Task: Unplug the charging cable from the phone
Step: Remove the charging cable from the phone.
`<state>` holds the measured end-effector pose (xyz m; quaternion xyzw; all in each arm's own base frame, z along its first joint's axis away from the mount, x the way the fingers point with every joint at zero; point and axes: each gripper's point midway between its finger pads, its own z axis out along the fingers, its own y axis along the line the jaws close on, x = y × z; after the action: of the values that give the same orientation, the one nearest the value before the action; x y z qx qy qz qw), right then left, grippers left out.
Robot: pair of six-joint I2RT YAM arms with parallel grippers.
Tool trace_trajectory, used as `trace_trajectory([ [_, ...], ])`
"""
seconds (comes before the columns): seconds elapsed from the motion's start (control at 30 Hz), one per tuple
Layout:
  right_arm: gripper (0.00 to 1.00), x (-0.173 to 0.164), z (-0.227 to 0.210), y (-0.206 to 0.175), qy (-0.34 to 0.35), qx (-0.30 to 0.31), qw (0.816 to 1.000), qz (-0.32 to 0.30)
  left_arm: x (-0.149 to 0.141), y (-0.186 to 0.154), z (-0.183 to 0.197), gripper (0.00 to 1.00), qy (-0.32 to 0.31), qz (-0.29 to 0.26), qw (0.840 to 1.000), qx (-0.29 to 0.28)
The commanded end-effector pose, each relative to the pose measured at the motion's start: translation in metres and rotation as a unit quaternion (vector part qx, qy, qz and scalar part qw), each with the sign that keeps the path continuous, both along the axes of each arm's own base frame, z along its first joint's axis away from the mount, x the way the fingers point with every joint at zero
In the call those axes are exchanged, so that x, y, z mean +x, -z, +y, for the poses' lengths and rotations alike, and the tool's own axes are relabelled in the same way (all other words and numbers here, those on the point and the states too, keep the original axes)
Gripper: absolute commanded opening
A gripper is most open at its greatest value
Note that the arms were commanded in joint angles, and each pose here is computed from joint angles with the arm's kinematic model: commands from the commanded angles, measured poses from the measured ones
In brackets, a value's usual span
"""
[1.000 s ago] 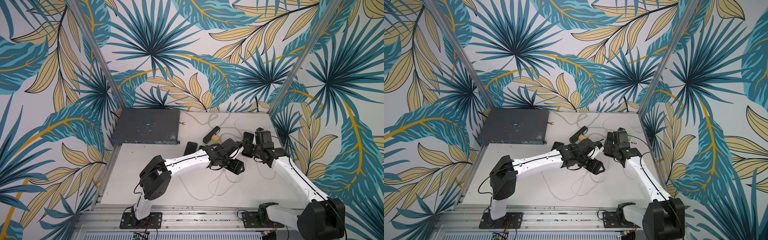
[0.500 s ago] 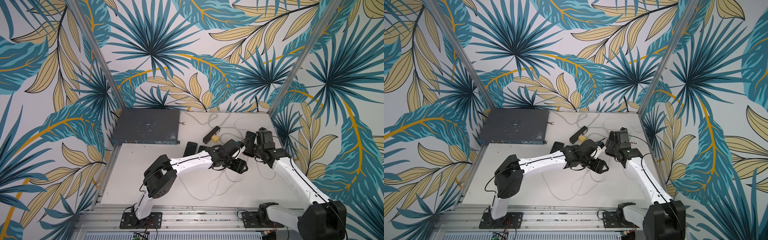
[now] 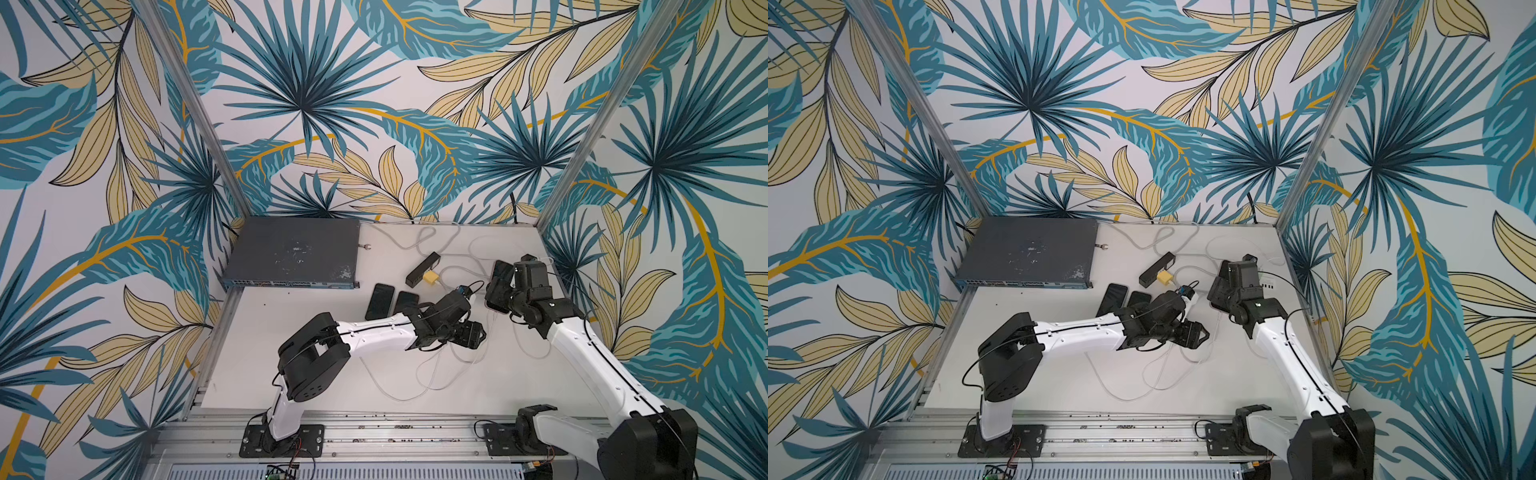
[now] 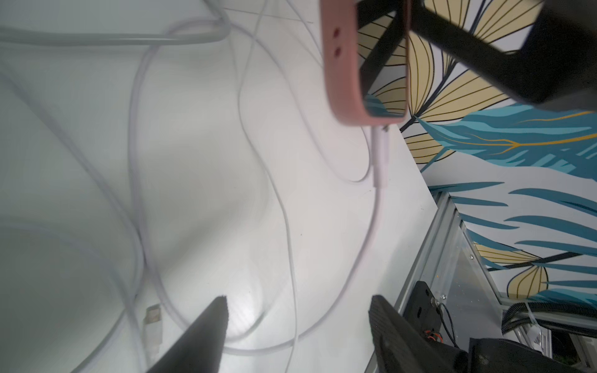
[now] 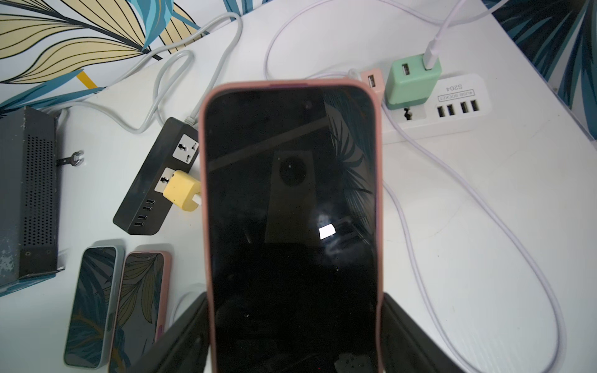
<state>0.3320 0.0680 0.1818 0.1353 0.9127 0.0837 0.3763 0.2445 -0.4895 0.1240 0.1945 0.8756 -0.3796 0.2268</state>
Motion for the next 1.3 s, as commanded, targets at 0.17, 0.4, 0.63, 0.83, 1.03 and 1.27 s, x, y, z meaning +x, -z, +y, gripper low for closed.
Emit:
trace_trajectory([
  [0.17, 0.52, 0.010, 0.007, -0.031, 0.006, 0.036, 0.998, -0.047, -0.002, -0.047, -0.018, 0.75, -0.009, -0.040, 0.992, -0.117],
  [0.4, 0.52, 0.011, 0.009, -0.038, 0.006, 0.047, 0.997, -0.056, -0.012, -0.037, -0.039, 0.69, 0.012, -0.027, 0.990, -0.137],
  [0.63, 0.52, 0.011, 0.009, -0.038, 0.007, 0.049, 0.997, -0.057, -0.013, -0.030, -0.050, 0.57, 0.018, -0.019, 0.991, -0.133],
  [0.83, 0.52, 0.011, 0.010, -0.041, 0.006, 0.053, 0.997, -0.063, -0.012, -0.019, -0.049, 0.50, 0.013, -0.013, 0.992, -0.124],
  [1.03, 0.52, 0.010, 0.010, -0.044, 0.005, 0.057, 0.996, -0.066, -0.012, -0.015, -0.052, 0.32, 0.015, -0.009, 0.992, -0.123],
  [1.27, 0.52, 0.010, 0.008, -0.043, 0.010, 0.054, 0.996, -0.067, -0.013, -0.016, -0.053, 0.05, 0.021, -0.006, 0.992, -0.123],
])
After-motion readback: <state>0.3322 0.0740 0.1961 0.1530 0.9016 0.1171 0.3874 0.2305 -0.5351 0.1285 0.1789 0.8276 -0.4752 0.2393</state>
